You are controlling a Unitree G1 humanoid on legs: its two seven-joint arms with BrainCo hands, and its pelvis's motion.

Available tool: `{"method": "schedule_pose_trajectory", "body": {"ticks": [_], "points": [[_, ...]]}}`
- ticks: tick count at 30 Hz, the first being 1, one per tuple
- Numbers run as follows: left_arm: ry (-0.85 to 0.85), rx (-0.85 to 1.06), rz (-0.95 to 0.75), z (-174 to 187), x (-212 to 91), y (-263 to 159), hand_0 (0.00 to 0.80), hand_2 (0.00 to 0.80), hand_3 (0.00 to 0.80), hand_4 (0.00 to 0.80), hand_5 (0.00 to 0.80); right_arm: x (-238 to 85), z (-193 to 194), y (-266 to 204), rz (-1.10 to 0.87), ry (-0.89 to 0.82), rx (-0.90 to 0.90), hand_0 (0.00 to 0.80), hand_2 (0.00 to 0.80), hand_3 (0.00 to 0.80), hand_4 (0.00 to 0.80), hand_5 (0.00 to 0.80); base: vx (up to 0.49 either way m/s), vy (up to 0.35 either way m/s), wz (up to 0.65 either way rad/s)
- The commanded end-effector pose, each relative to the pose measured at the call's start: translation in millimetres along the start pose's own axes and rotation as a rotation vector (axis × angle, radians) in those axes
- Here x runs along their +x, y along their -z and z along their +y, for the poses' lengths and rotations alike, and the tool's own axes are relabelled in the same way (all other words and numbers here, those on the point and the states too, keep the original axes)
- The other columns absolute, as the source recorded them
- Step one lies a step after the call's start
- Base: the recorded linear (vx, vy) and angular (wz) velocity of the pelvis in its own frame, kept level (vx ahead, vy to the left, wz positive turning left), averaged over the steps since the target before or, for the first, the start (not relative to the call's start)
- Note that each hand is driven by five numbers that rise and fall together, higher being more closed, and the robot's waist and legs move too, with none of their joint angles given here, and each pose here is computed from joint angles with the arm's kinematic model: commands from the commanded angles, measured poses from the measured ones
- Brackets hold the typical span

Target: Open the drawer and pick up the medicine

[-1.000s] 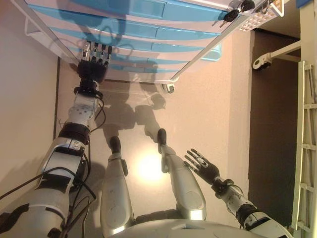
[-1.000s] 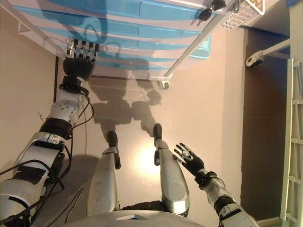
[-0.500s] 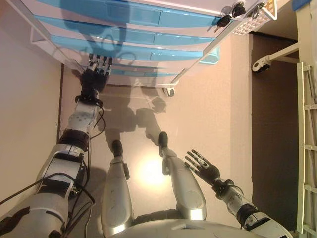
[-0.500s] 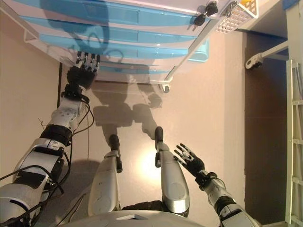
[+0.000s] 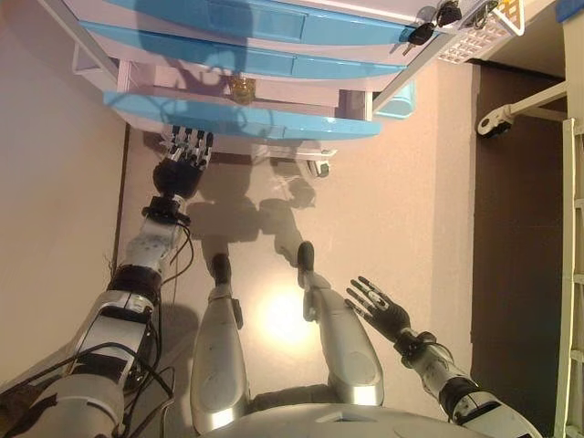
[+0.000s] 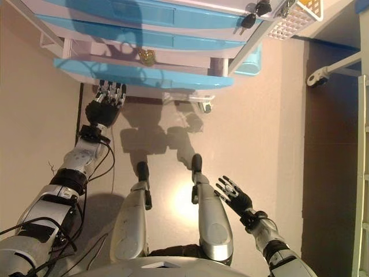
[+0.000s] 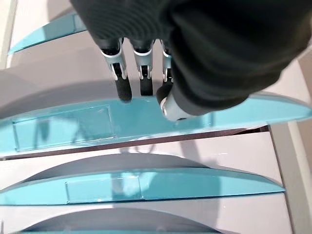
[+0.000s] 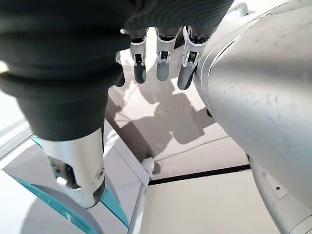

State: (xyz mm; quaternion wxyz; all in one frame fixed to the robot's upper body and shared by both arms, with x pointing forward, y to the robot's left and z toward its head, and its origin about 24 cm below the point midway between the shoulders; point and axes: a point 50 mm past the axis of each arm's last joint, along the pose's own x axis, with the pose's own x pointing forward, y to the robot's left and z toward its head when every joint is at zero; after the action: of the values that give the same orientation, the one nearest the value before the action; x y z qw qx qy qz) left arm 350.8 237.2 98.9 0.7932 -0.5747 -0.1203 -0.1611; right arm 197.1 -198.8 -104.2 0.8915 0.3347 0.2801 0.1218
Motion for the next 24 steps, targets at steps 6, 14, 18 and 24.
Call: {"method": "schedule_pose_trajectory", "body": {"ticks": [6, 14, 18, 24], "points": [[0.271, -0.11, -0.098, -13.6, -9.1, -6.4, 0.8, 0.8, 0.8, 0.8, 0.8, -19.4, -8.5, 16.1, 0.046, 0.032, -0.016, 0.0, 0.0, 0.0, 0.0, 0.0, -0.006, -0.011, 0.06], [0.179, -0.179, -0.138, 23.1, -51.8, 5.1, 0.8, 0.8, 0.8, 0.8, 0.8, -17.5, -7.1, 13.0, 0.037, 0.033, -0.022, 0.0, 0.0, 0.0, 0.0, 0.0, -0.006, -0.001, 0.02], [0.12, -0.199, -0.154, 38.6, -73.4, 13.7, 0.8, 0.8, 0.8, 0.8, 0.8, -16.6, -6.1, 13.8, 0.036, 0.033, -0.021, 0.0, 0.0, 0.0, 0.0, 0.0, 0.0, -0.003, 0.01], [0.04, -0.242, -0.184, 56.6, -108.2, 29.7, 0.8, 0.8, 0.8, 0.8, 0.8, -15.2, -4.7, 11.6, 0.029, 0.037, -0.025, 0.0, 0.0, 0.0, 0.0, 0.0, -0.002, 0.001, 0.05]]}}
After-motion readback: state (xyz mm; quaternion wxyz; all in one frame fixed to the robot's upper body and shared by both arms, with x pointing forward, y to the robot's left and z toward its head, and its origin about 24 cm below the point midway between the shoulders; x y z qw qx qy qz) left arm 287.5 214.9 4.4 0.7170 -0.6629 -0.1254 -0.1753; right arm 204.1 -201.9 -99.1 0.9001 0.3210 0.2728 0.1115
